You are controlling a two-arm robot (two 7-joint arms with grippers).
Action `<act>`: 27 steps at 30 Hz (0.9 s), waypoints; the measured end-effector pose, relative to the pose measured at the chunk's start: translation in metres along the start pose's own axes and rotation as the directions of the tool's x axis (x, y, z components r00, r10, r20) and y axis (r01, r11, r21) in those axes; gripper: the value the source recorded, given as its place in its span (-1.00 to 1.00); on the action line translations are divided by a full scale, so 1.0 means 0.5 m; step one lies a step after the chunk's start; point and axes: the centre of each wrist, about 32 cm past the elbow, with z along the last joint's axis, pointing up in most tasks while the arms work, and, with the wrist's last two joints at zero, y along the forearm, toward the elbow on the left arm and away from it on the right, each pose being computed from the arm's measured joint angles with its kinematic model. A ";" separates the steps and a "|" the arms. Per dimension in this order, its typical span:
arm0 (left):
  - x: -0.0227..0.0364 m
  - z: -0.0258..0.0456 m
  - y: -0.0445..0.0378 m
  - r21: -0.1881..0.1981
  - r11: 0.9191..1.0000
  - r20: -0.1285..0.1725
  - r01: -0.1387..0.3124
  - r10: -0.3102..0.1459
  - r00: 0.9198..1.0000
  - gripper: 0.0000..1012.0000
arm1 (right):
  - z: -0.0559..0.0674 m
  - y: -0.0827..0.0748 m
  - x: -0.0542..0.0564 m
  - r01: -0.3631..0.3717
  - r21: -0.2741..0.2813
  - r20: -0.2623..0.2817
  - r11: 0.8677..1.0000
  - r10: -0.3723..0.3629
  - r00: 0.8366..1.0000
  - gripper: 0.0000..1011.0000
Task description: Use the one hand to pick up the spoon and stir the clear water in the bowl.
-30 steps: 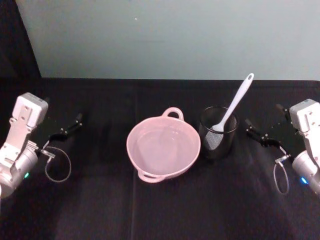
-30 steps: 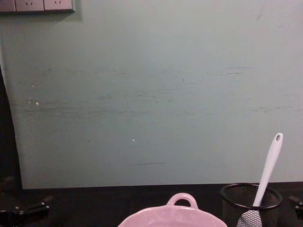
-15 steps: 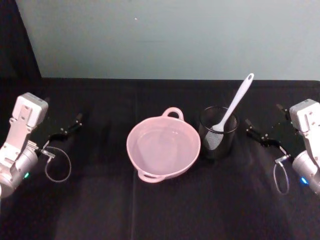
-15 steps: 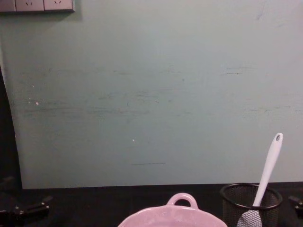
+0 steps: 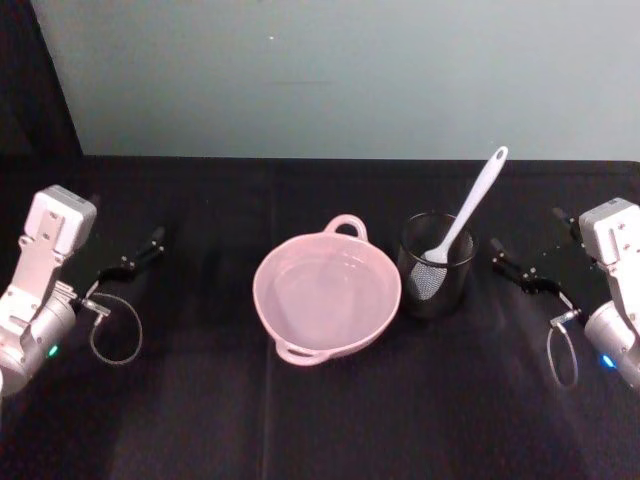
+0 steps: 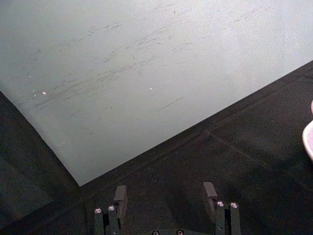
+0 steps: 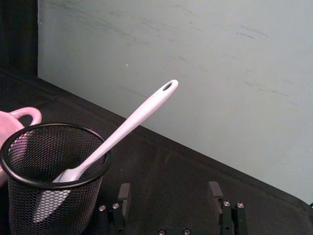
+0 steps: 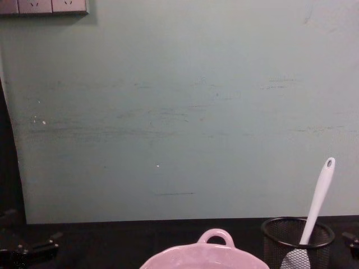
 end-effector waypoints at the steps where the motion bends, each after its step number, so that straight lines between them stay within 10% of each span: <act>1: 0.000 0.000 0.000 0.000 1.000 0.000 0.000 0.000 1.000 1.00 | 0.000 0.000 0.000 0.000 0.000 0.000 1.000 0.000 1.000 0.98; 10: 0.000 0.000 0.000 0.000 1.000 0.000 0.000 0.000 1.000 1.00 | 0.013 -0.047 -0.006 0.053 0.047 -0.155 0.997 -0.046 0.987 0.98; 19: 0.000 0.000 0.000 0.000 1.000 0.000 0.000 0.000 1.000 1.00 | 0.012 -0.090 -0.009 0.071 0.114 -0.387 0.991 -0.022 0.922 0.98; 23: 0.000 0.000 0.000 0.000 1.000 0.000 0.000 0.000 1.000 1.00 | 0.007 -0.075 -0.002 0.040 0.149 -0.502 0.988 0.041 0.864 0.98; 27: 0.000 0.000 0.000 0.000 1.000 0.000 0.000 0.000 1.000 1.00 | 0.001 -0.038 0.013 -0.016 0.192 -0.658 0.981 0.141 0.740 0.98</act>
